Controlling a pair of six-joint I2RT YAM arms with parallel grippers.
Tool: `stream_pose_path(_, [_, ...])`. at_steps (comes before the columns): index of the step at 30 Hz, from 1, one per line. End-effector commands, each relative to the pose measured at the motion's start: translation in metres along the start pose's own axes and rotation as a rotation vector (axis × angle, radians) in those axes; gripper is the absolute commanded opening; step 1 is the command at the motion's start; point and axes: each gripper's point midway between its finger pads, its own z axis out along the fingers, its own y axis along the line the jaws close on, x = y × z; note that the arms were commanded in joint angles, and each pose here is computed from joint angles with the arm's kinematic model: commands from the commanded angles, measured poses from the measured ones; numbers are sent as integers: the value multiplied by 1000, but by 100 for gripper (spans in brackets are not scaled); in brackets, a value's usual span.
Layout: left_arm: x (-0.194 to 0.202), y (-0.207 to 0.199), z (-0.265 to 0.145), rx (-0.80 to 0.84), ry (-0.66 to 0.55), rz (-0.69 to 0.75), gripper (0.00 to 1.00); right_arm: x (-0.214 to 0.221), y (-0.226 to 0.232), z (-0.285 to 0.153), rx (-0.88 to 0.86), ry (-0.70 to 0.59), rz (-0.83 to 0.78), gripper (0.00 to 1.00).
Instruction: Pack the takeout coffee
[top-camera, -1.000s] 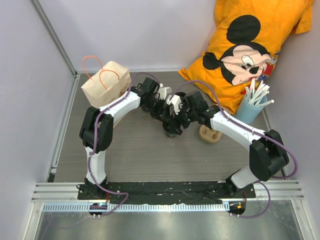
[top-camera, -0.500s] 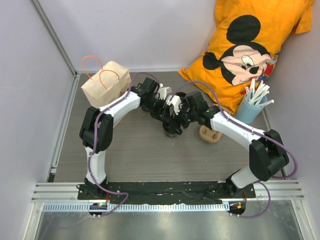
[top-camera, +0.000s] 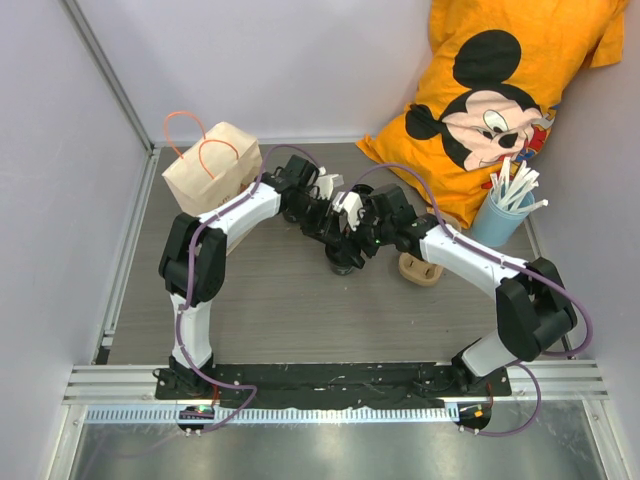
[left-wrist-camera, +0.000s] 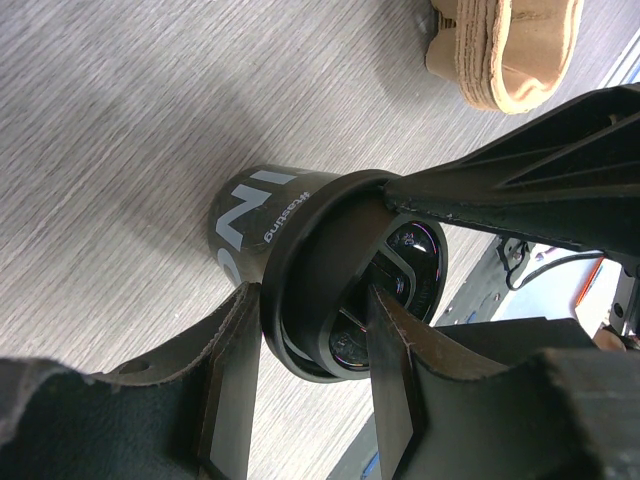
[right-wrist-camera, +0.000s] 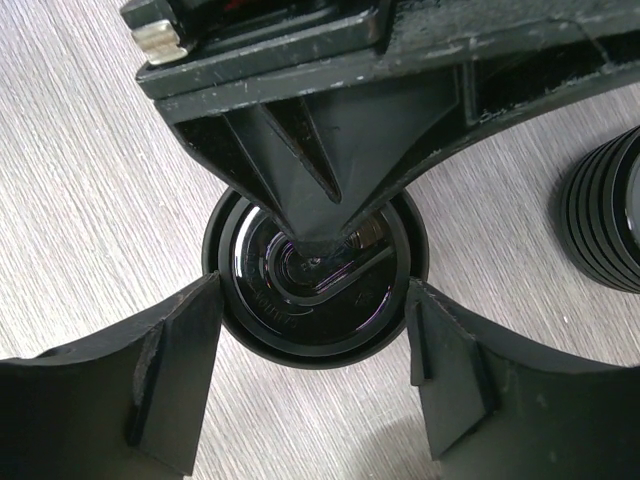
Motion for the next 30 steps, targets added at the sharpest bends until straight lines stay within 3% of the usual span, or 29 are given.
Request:
stream_pose_path(1, [50, 66, 24, -229, 156, -26, 0, 24, 8, 11, -33, 59, 5, 71])
stream_pose_path(9, [54, 71, 22, -253, 169, -18, 0, 55, 11, 16, -31, 148, 15, 63])
stream_pose_path(30, [59, 81, 26, -285, 195, -28, 0, 131, 2, 17, 90, 426, -46, 64])
